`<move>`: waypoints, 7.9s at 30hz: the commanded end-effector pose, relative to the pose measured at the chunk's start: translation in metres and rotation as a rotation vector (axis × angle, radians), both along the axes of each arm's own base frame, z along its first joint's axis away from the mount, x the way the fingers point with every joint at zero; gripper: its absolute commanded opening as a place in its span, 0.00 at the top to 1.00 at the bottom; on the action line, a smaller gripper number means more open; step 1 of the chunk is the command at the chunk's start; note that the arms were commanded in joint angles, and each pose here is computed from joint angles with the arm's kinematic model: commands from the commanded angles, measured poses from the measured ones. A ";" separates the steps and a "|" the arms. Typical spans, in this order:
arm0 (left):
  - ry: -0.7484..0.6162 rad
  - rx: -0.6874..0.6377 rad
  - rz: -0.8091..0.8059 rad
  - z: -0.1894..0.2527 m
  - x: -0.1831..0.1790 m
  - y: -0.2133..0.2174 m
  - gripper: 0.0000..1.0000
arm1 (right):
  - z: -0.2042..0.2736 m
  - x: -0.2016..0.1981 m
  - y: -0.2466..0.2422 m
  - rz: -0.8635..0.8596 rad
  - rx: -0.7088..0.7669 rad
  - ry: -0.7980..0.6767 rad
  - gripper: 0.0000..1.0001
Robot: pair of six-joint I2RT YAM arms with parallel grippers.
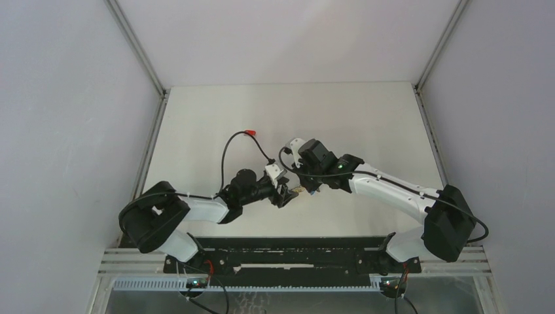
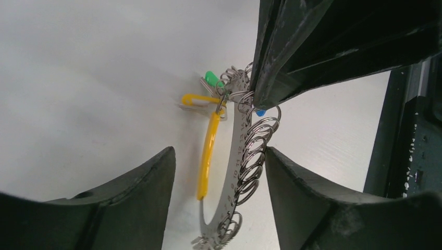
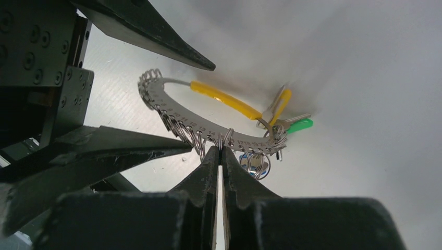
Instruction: Put the keys on the keyring
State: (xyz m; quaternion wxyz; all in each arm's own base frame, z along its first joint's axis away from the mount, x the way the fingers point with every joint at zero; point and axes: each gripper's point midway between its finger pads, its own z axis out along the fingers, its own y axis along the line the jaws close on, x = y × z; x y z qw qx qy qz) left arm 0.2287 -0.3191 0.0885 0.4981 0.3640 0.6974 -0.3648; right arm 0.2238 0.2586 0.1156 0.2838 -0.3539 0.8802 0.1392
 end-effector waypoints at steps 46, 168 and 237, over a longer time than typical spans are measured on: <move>-0.074 -0.029 -0.057 0.022 0.002 -0.013 0.82 | 0.003 0.004 0.005 -0.183 0.138 -0.044 0.57; -0.108 0.074 -0.084 0.015 -0.007 -0.019 0.89 | -0.013 0.016 -0.016 -0.276 0.562 0.287 0.83; -0.057 -0.024 -0.045 0.033 -0.009 -0.021 0.90 | 0.039 0.032 -0.028 -0.187 0.552 -0.067 1.00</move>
